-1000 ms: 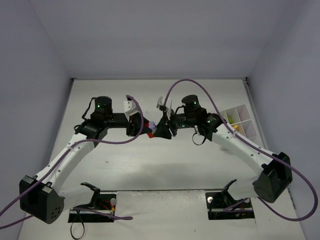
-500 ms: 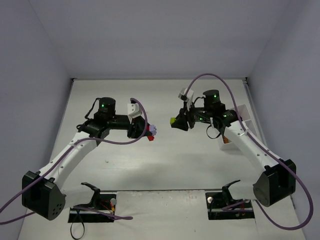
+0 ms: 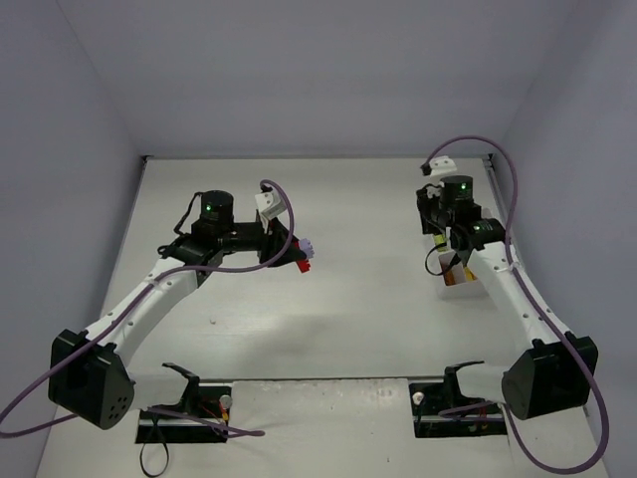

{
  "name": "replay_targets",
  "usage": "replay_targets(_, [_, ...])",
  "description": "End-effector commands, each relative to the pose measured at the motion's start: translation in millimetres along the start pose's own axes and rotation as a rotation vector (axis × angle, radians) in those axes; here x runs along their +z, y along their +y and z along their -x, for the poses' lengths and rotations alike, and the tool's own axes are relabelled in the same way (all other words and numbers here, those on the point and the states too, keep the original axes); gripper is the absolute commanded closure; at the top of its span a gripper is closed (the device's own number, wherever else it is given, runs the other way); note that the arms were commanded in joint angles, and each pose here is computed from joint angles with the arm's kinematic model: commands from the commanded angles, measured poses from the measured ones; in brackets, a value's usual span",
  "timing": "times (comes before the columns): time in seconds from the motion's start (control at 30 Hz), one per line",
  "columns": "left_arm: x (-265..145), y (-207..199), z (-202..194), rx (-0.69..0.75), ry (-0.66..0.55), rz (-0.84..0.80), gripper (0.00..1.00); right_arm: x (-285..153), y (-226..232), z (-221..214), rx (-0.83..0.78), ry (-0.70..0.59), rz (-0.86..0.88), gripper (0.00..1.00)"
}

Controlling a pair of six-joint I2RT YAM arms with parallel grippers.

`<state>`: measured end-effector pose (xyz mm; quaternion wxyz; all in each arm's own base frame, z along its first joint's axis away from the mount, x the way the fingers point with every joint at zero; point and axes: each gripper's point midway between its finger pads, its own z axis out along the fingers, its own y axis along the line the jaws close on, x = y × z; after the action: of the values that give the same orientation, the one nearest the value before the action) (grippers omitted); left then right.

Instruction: Sort the legos into containers by color

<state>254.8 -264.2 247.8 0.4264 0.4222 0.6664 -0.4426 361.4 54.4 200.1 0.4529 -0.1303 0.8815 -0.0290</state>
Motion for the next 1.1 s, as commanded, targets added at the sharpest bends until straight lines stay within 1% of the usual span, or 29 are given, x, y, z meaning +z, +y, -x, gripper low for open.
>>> replay_targets(0.0, [1.1, -3.5, 36.2, 0.04, -0.09, 0.011, 0.78, -9.0, -80.0, 3.7, 0.139, 0.004, -0.368, 1.0])
replay_targets(0.17, [-0.5, -6.8, 35.1, 0.043, -0.083, 0.019, 0.78, 9.1, -105.7, -18.4, 0.203, 0.083, -0.418, 0.96])
replay_targets(0.43, [-2.9, -11.2, 32.3, 0.048, -0.079, 0.023, 0.78, 35.6, -111.7, -34.7, 0.249, 0.155, -0.41, 0.89])
replay_targets(0.47, [-3.1, -11.1, 31.5, 0.052, -0.077, 0.025, 0.78, 37.3, -110.2, -33.6, 0.252, 0.154, -0.399, 0.86])
replay_targets(0.5, [-3.3, -10.5, 30.9, 0.052, -0.076, 0.029, 0.78, 38.2, -110.0, -34.4, 0.253, 0.156, -0.399, 0.8])
replay_targets(0.57, [-3.2, -10.5, 29.7, 0.053, -0.074, 0.031, 0.78, 42.2, -108.1, -40.3, 0.258, 0.175, -0.395, 0.73])
replay_targets(0.6, [-3.5, -10.0, 29.7, 0.053, -0.074, 0.032, 0.78, 43.1, -117.8, -46.2, 0.275, 0.187, -0.415, 0.72])
replay_targets(0.63, [-3.2, -10.5, 29.7, 0.053, -0.074, 0.031, 0.78, 44.3, -117.6, -48.0, 0.276, 0.193, -0.413, 0.7])
replay_targets(0.67, [-3.2, -11.0, 29.6, 0.053, -0.074, 0.028, 0.78, 44.9, -117.7, -48.9, 0.275, 0.196, -0.414, 0.66])
replay_targets(0.73, [-3.5, -11.3, 30.0, 0.056, -0.075, 0.028, 0.78, 46.8, -118.2, -50.7, 0.275, 0.204, -0.416, 0.61])
replay_targets(0.87, [-3.4, -10.6, 30.6, 0.054, -0.075, 0.028, 0.78, 46.9, -117.9, -51.3, 0.301, 0.2, -0.421, 0.58])
replay_targets(0.93, [-3.7, -11.7, 31.6, 0.053, -0.077, 0.025, 0.78, 46.8, -115.6, -49.4, 0.3, 0.194, -0.405, 0.49])
replay_targets(1.07, [-4.0, -12.3, 32.4, 0.054, -0.079, 0.026, 0.78, 40.9, -109.5, -34.4, 0.307, 0.145, -0.353, 0.46])
